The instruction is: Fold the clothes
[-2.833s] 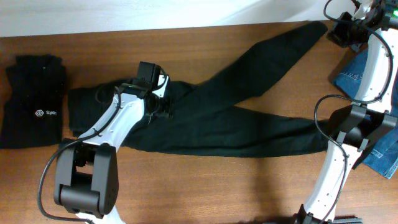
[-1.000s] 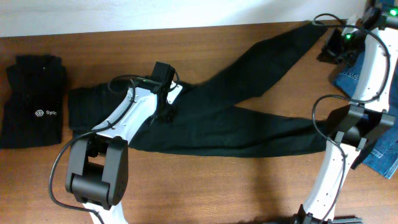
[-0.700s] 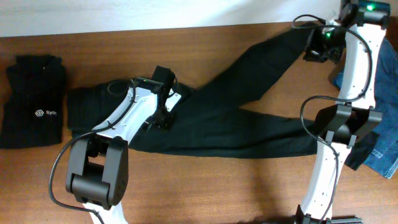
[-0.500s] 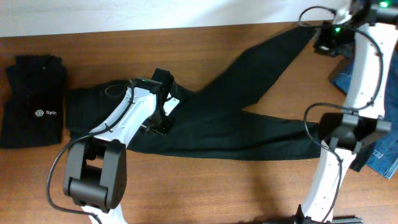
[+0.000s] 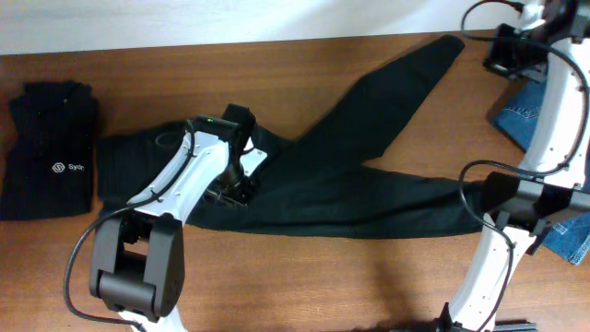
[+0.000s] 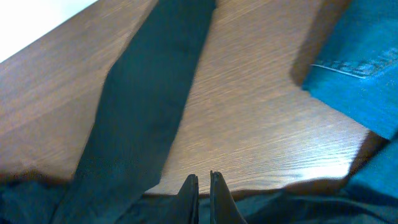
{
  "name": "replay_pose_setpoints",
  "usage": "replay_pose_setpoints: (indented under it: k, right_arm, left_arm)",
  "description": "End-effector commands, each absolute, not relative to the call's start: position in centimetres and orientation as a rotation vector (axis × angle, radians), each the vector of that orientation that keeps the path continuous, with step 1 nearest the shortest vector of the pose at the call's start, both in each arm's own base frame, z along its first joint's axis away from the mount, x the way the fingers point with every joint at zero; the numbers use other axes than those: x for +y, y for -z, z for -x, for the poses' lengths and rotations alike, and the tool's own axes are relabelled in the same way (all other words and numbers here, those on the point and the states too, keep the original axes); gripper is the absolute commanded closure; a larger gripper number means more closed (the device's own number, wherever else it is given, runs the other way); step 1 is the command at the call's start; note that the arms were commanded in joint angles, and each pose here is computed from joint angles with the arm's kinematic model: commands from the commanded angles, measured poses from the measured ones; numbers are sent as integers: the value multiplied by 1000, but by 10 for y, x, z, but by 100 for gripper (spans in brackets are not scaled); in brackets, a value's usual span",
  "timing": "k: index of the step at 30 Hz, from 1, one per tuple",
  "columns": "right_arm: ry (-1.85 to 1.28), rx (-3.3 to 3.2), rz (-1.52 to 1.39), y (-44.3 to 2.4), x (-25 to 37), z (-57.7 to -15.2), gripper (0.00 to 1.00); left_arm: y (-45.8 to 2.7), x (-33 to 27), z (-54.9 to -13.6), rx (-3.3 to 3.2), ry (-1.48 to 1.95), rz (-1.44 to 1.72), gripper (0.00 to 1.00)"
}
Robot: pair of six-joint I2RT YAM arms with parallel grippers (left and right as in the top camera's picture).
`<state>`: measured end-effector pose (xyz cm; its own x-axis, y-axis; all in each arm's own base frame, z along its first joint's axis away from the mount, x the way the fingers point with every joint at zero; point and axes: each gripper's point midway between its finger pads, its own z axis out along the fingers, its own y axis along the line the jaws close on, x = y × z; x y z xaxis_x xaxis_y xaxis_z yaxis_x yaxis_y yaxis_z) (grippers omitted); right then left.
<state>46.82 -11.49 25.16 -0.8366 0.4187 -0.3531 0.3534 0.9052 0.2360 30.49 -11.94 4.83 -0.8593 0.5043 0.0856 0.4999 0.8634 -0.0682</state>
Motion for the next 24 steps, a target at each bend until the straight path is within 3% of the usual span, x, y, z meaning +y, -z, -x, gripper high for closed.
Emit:
replay_pose_setpoints:
  k: [1,22,23,24]
  right_arm:
    - [-171,2601,-587,-280,-133,-453,96]
    - [-186,2586,-542,-289,-130,-450,96]
    - [-185,2583,-540,-291,-130,-450,96]
    - [-184,2580,-539,-292,-129,-449,96]
  left_arm:
    - [-50,-127,-289,-2900,-121,836,100]
    - [-16,-138,-241,-2780,-286,794,98]
    - [-13,-138,-239,-2777,-295,792,89]
    - [-11,-137,-237,-2774,-296,790,68]
